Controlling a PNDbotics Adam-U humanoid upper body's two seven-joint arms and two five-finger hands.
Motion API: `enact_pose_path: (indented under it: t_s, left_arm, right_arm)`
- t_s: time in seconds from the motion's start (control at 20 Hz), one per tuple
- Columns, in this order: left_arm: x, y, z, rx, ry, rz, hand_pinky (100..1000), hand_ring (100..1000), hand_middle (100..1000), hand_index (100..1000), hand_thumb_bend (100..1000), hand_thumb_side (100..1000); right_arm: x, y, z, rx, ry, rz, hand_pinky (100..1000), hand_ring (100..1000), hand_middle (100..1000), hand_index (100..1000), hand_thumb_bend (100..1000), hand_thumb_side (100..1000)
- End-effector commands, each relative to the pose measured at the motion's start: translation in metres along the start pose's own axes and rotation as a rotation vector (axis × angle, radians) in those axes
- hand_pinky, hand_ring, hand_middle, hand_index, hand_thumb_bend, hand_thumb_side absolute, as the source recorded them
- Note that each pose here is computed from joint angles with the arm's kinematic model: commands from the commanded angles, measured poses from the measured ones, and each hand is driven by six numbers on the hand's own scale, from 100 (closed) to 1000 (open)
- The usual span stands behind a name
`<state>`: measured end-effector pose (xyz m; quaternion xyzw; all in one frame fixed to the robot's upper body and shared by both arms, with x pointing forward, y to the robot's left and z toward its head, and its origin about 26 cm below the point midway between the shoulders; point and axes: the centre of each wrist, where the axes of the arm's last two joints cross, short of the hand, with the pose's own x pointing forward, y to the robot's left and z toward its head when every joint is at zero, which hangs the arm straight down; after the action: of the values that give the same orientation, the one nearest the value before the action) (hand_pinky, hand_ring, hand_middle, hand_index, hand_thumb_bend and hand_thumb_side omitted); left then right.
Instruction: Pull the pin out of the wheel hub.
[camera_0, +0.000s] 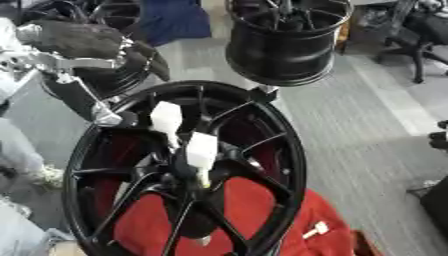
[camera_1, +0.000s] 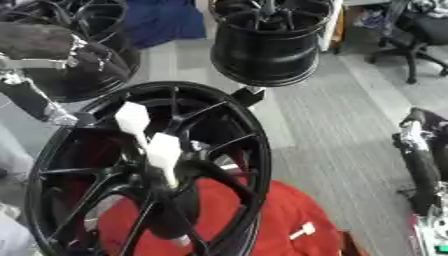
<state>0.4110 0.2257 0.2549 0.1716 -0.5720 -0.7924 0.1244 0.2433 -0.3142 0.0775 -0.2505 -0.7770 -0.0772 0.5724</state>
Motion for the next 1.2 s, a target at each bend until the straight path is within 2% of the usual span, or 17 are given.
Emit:
enact_pose_path:
  t_s: [0.05,0.3,0.5,0.6,0.85,1.0,1.2]
  left_arm:
    - [-0.013,0.005,-0.007,-0.115,-0.039,-0.074,689,644,855,902,407,419]
    - [-0.027,-0.002,-0.018,-0.212,-0.026,-0.088,668,625,857,908,410,545]
    - [-0.034,-0.008,-0.02,-0.286,-0.035,-0.077,660,616,852,906,415,559]
    - [-0.034,-0.009,-0.021,-0.31,-0.044,-0.063,649,595,840,904,425,597]
    - [-0.034,-0.015,-0.024,-0.325,-0.062,-0.029,646,595,851,910,424,636]
    - [-0.034,-0.023,-0.028,-0.331,-0.083,-0.01,645,595,852,912,422,646]
    - [-0.031,-0.03,-0.033,-0.344,-0.118,-0.009,641,590,841,909,396,598]
  right_arm:
    - [0.005,-0.002,-0.003,0.009,-0.024,0.006,573,559,567,745,100,584]
    - [0.004,-0.002,-0.003,0.008,-0.022,0.002,573,559,567,745,100,585]
    - [0.004,-0.002,-0.003,0.007,-0.021,0.001,573,559,567,745,100,587]
    - [0.004,-0.002,-0.002,0.008,-0.02,0.0,572,559,568,745,100,588]
    - [0.003,-0.002,-0.002,0.008,-0.02,-0.002,573,559,568,745,100,588]
    - [0.003,-0.002,-0.002,0.008,-0.019,-0.002,573,559,568,745,100,589]
    - [0.003,-0.002,-0.002,0.007,-0.019,-0.003,573,559,568,745,100,589]
